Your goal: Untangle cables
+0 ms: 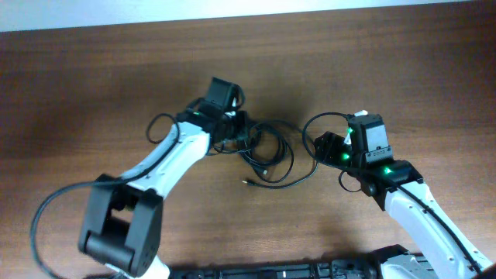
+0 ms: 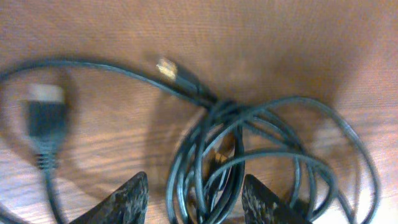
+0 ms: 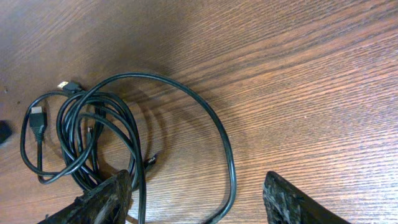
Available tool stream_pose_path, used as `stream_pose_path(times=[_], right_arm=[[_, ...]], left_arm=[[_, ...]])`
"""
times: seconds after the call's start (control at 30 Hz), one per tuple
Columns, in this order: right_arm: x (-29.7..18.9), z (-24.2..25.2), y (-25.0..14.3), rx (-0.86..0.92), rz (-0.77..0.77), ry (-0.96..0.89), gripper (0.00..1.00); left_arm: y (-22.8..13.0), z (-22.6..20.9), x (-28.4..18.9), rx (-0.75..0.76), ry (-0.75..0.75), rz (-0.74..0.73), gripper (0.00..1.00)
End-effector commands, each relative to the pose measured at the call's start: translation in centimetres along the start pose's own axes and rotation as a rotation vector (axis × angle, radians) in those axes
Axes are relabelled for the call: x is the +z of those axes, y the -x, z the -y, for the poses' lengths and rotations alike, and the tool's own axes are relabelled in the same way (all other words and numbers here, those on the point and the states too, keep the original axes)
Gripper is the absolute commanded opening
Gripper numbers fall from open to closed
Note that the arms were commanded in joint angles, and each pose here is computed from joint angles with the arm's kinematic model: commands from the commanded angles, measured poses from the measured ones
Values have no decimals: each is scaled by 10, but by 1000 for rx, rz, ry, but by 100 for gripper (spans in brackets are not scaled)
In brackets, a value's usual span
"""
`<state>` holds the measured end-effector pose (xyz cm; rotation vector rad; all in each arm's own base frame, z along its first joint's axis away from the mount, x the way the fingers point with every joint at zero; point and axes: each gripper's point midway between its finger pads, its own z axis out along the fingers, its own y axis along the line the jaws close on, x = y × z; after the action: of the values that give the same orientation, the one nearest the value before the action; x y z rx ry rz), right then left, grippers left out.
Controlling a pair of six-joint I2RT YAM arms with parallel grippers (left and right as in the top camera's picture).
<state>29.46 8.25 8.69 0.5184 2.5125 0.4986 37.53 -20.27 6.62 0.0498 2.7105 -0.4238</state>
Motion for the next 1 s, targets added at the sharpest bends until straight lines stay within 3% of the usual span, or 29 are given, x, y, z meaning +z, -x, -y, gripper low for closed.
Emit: stream_pose_path(times=[0.0,0.07,0.13,0.17,0.2,0.23,0.43,0.47,0.53,0.57,0.67,0.7,0.8,0.83,0.97], right_arm=[[-2,1,2,-3,7,0,66],[-2,2,-1,-2,-4,-5,66],[-2,7,-6,2,-27,-22,66],[-2,7,-6,2,-27,-22,66],[-2,7,-6,2,-27,-22,66],[-2,7,-6,2,-27,-22,66],[-3,-4,-21,8,-103,42,67],[-4,-10,-25,8,-128,78,72],[-13,-47,-37,-3,-220,290,78],[-26,-79,-38,-36,-255,470,76],[-51,-131,-30,-154,-211,724,61],[-53,-146,-26,-179,-164,751,61],[-31,-148,-16,-31,-64,601,59],[-25,-149,-14,1,-50,581,56],[-4,-158,-4,92,-49,615,55]], left_arm=[[-25,13,35,97,7,-71,52],[-35,10,47,103,24,-106,51],[-37,1,52,100,66,-111,42],[-34,-5,52,103,98,-95,19],[-34,-5,52,103,97,-95,6],[-33,-4,51,103,96,-95,0],[20,30,-14,110,38,28,0],[25,34,-25,113,25,55,0],[35,42,-53,123,-3,117,0],[42,45,-69,124,-12,158,0],[45,35,-81,119,45,188,0],[43,34,-80,119,48,181,0],[40,40,-81,122,12,166,0],[38,49,-88,126,-37,163,0],[35,69,-113,140,-155,168,0]])
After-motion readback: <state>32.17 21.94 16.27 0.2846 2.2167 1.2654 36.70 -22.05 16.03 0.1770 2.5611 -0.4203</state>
